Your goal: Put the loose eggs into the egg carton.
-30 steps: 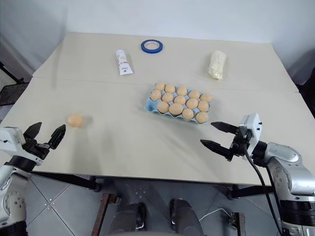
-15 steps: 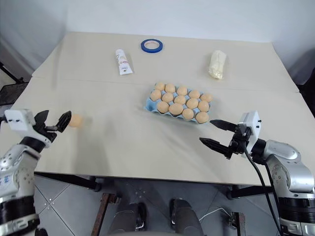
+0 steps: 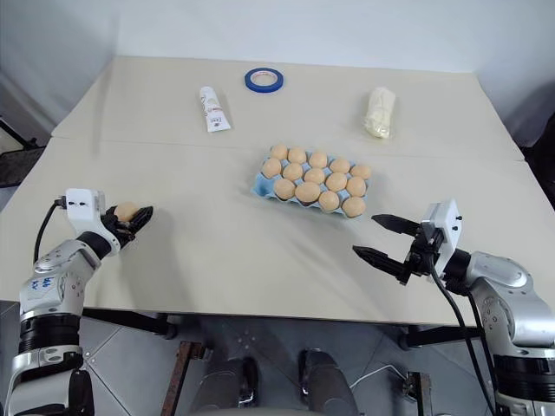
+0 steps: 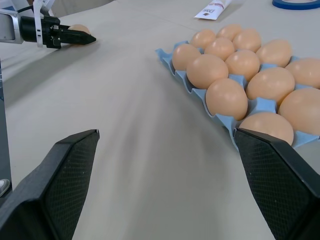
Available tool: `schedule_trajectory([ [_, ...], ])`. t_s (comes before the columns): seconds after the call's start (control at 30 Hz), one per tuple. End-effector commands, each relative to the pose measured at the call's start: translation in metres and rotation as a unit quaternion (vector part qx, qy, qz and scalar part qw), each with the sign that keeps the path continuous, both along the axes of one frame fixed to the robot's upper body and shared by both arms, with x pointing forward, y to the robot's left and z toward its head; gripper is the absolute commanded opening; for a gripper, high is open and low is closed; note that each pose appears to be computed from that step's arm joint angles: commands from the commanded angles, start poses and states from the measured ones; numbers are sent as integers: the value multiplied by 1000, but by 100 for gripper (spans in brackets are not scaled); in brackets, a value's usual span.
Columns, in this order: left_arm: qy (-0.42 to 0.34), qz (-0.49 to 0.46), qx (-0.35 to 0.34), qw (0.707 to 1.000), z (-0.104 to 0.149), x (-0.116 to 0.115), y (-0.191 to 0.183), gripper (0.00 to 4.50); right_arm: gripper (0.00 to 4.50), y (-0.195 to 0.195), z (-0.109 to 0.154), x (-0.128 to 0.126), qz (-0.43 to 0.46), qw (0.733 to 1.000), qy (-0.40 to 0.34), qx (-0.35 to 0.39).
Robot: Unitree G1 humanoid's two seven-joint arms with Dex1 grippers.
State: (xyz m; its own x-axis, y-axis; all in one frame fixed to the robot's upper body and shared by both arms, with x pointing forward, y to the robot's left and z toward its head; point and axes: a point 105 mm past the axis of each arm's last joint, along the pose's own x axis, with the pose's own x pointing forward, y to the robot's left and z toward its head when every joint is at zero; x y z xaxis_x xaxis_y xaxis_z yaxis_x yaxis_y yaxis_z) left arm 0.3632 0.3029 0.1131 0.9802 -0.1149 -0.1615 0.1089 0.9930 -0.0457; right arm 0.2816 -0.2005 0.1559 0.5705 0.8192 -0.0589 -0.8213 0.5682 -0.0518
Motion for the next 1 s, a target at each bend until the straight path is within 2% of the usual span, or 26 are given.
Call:
schedule_trajectory([
  [0.03, -19, 3, 12, 1000, 15, 1, 3, 189, 450, -6, 13, -2, -8, 1000, -23, -6],
  [0.2, -43, -44, 39, 997, 28, 8, -17, 175, 450, -6, 14, 0, -7, 1000, -26, -6],
  [0.33, -108, -148, 63, 981, 63, 30, -74, 175, 450, -5, 16, 0, -5, 999, -34, -3],
  [0.53, -147, -257, 53, 954, 90, 58, -145, 175, 450, -6, 16, -2, -14, 999, -40, -2],
  [0.73, -135, -356, 41, 924, 87, 73, -205, 175, 450, -9, 14, -9, -34, 998, -46, 0],
  [1.0, -96, -384, 47, 917, 71, 81, -233, 175, 450, -15, 8, -27, -66, 997, -43, 2],
])
